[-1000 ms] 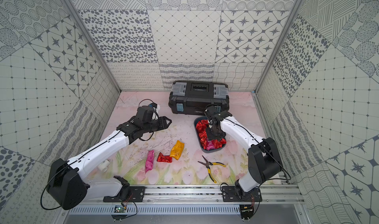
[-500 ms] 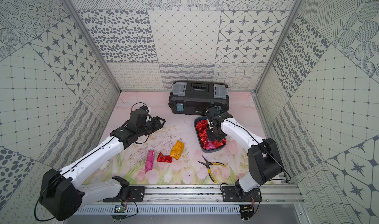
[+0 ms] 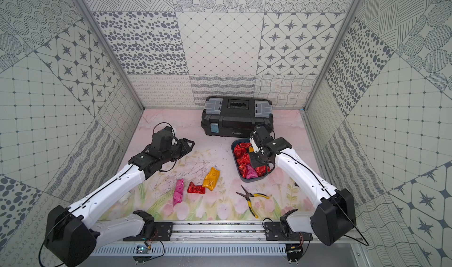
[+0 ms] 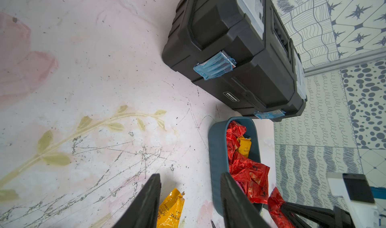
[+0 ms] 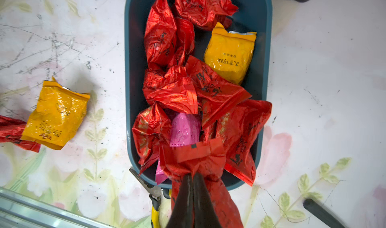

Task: Take the tea bags out of the storage box
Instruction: Pick up the tea bag from the storage box, then place the tea bag at the center of the board.

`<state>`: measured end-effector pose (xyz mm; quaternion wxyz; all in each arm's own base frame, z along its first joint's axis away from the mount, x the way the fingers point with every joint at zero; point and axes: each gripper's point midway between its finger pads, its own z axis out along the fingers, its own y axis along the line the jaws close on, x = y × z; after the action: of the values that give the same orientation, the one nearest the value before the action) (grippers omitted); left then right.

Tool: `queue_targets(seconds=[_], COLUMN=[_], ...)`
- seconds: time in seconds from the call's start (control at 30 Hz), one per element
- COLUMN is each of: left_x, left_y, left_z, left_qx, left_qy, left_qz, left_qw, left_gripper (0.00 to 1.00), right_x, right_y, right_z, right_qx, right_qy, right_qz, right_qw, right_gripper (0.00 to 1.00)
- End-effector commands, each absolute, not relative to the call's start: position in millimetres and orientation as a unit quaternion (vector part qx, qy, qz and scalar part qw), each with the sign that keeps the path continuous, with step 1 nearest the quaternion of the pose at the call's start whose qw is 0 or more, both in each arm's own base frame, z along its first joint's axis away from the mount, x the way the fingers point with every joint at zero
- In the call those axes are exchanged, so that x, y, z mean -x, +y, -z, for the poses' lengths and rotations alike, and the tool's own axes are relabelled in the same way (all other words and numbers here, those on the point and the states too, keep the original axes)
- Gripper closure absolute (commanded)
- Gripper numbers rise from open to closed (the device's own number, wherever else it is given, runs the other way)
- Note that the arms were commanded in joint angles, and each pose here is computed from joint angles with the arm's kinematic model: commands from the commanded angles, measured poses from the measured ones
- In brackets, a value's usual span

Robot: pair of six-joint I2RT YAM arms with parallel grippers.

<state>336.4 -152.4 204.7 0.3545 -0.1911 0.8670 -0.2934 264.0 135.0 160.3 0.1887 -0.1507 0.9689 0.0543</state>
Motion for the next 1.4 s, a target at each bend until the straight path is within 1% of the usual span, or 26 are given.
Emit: queue_targets(seconds=[0.0, 0.1, 0.23, 0.4, 0.53, 0.63, 0.83, 1.0, 1.1, 1.2, 1.37], left_x=[-333, -328, -321, -307, -296, -292, -284, -285, -289, -292, -296], left_y=[-145, -138, -128, -118, -109, -106, -103, -108, -116, -124, -147], left_z=[-198, -189, -177, -167, -163, -164, -159, -161, -169, -177, -192], left_qx=[0.225, 0.248, 0.281, 0.313, 0.324, 0.322, 0.315, 0.294, 0.264, 0.230, 0.167], left_qy=[0.865, 0.867, 0.869, 0.865, 0.864, 0.866, 0.874, 0.880, 0.887, 0.892, 0.889], left_qz=[0.289, 0.276, 0.257, 0.247, 0.235, 0.231, 0.224, 0.235, 0.242, 0.254, 0.303], left_qw=[0.345, 0.332, 0.315, 0.304, 0.304, 0.305, 0.295, 0.290, 0.291, 0.293, 0.300], left_gripper=[0.50, 0.51, 0.52, 0.52, 0.52, 0.52, 0.52, 0.52, 0.52, 0.52, 0.51], right_x=[-261, -256, -240, -222, -225, -230, -234, -235, -233, -232, -236], right_y=[152, 180, 236, 281, 292, 290, 298, 307, 311, 312, 305], right_z=[-189, -201, -202, -164, -122, -98, -66, -49, -52, -64, -103], right_qx=[0.163, 0.186, 0.242, 0.249, 0.221, 0.207, 0.204, 0.200, 0.197, 0.191, 0.192], right_qy=[0.958, 0.946, 0.925, 0.926, 0.941, 0.953, 0.960, 0.963, 0.963, 0.960, 0.950], right_qz=[-0.096, -0.137, -0.178, -0.197, -0.185, -0.147, -0.125, -0.122, -0.130, -0.145, -0.161], right_qw=[0.217, 0.229, 0.235, 0.201, 0.178, 0.167, 0.145, 0.130, 0.130, 0.143, 0.187], right_gripper=[0.99, 0.99, 0.99, 0.98, 0.98, 0.97, 0.96, 0.87, 0.77, 0.66, 0.56])
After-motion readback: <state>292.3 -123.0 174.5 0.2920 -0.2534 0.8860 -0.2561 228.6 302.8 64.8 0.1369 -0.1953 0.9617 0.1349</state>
